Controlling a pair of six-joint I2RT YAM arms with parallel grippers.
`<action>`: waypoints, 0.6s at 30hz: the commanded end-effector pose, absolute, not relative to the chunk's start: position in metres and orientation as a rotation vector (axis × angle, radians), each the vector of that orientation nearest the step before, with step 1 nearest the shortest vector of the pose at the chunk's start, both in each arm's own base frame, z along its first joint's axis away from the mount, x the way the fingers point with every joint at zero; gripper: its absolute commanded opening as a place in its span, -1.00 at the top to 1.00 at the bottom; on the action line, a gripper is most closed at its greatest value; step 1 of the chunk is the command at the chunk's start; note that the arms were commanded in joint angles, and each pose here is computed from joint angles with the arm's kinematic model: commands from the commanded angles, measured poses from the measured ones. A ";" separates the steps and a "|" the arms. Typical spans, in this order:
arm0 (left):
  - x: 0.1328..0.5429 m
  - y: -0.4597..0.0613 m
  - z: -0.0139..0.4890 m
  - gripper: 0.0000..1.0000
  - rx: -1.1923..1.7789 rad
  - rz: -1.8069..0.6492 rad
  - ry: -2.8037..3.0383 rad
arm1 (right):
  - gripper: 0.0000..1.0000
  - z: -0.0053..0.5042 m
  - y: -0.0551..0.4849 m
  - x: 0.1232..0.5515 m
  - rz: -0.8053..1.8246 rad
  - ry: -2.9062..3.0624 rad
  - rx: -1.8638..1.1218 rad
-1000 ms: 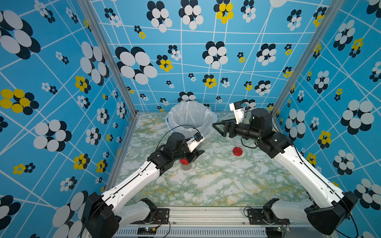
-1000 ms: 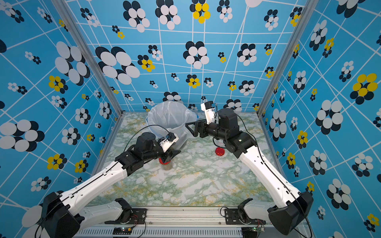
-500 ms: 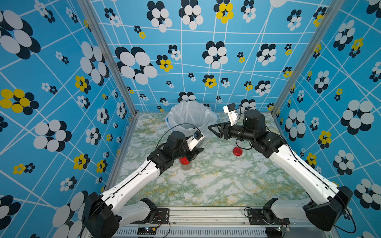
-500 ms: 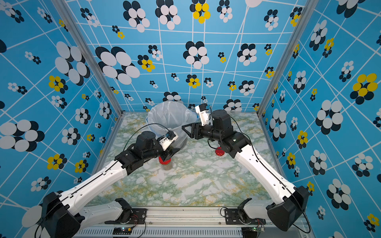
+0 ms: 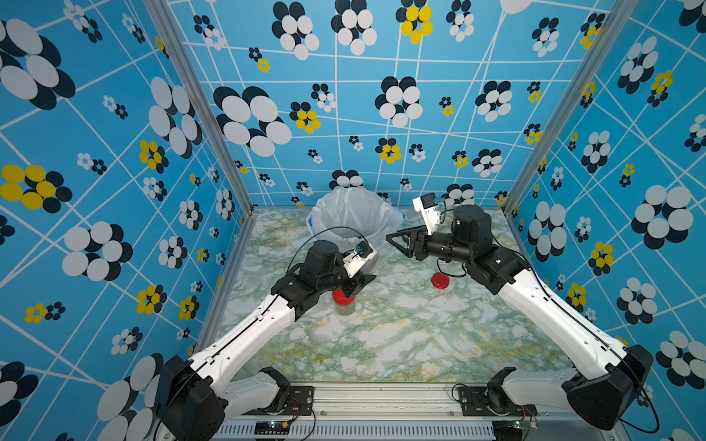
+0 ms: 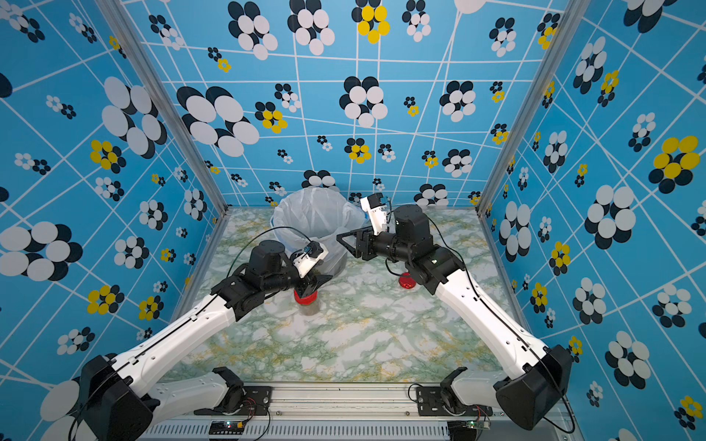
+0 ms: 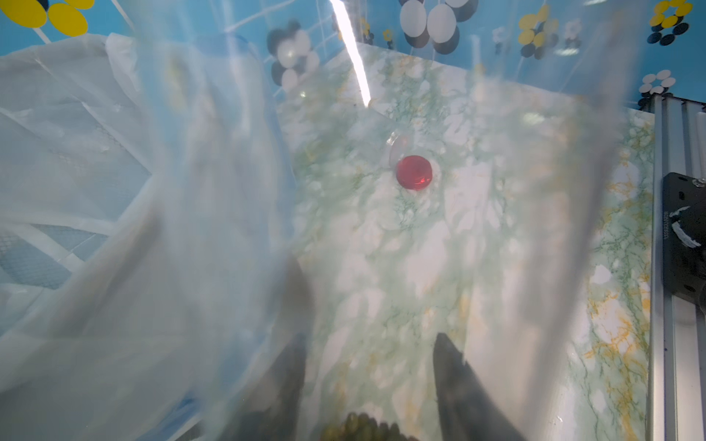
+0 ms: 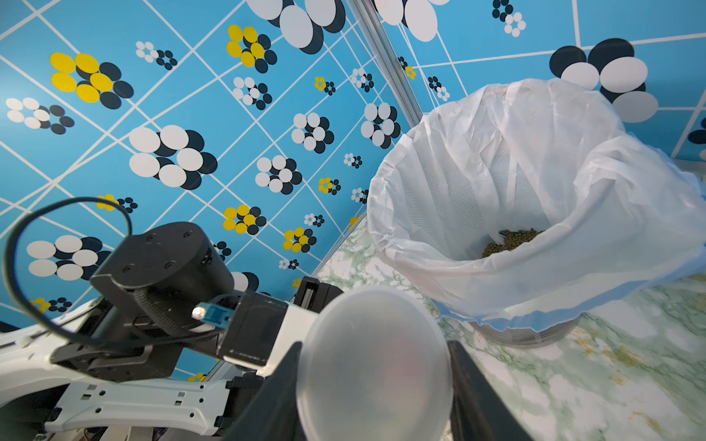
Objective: Empty moldy mung beans from jars
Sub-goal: Unscrew the lid from the jar.
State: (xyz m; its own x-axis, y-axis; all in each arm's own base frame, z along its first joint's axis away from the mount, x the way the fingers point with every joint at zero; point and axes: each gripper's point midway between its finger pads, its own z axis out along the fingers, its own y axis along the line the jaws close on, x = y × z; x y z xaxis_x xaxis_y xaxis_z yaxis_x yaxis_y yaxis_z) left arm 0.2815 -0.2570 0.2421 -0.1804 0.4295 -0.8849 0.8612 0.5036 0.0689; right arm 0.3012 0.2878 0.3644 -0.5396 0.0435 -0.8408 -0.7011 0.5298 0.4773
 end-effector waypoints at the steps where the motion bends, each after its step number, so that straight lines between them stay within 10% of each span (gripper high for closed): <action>1: 0.276 -0.258 0.243 0.32 1.105 -0.676 1.805 | 0.45 0.377 0.277 0.291 1.010 1.745 -0.706; 18: 0.262 -0.262 0.248 0.29 1.190 -0.871 1.779 | 0.46 0.386 0.265 0.250 0.914 1.546 -1.054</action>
